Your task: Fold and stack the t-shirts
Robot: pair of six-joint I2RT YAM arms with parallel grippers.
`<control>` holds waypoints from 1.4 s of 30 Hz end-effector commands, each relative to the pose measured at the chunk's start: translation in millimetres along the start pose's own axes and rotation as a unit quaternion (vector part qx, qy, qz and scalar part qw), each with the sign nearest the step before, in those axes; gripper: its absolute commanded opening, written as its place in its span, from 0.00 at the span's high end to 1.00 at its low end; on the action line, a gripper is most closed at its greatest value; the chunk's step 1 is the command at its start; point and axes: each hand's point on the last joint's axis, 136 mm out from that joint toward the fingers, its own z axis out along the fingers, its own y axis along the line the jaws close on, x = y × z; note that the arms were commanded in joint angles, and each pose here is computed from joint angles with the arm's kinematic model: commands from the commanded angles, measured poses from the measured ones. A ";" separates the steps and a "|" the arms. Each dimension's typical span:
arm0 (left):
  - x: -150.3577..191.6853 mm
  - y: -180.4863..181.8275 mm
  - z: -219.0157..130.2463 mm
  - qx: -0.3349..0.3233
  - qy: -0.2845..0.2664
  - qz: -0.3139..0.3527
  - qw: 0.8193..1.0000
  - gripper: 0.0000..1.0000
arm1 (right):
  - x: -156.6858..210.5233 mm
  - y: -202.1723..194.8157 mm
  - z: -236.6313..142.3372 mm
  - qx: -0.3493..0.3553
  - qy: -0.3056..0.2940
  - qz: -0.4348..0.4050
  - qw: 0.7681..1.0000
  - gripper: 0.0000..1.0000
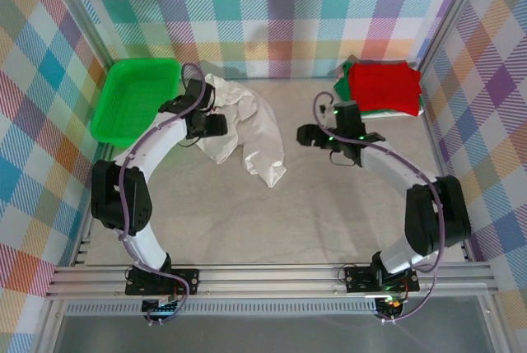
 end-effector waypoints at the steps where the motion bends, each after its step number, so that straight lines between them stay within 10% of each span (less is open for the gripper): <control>1: 12.6 11.8 34.3 0.005 0.020 -0.029 0.999 0.27 | 41.5 32.3 22.6 -0.058 0.072 0.013 0.996 0.23; 9: 36.5 0.9 90.6 0.038 0.057 -0.016 0.998 0.36 | 91.1 58.5 70.3 -0.088 0.151 0.058 0.983 0.39; 20: 32.5 28.9 106.3 0.043 0.036 -0.086 0.995 1.00 | 65.0 52.1 84.1 -0.053 0.105 0.055 0.992 0.92; 42: -49.6 87.6 -163.9 -0.011 -0.233 -0.103 0.967 1.00 | -58.9 35.5 -149.8 0.083 -0.144 -0.067 0.984 1.00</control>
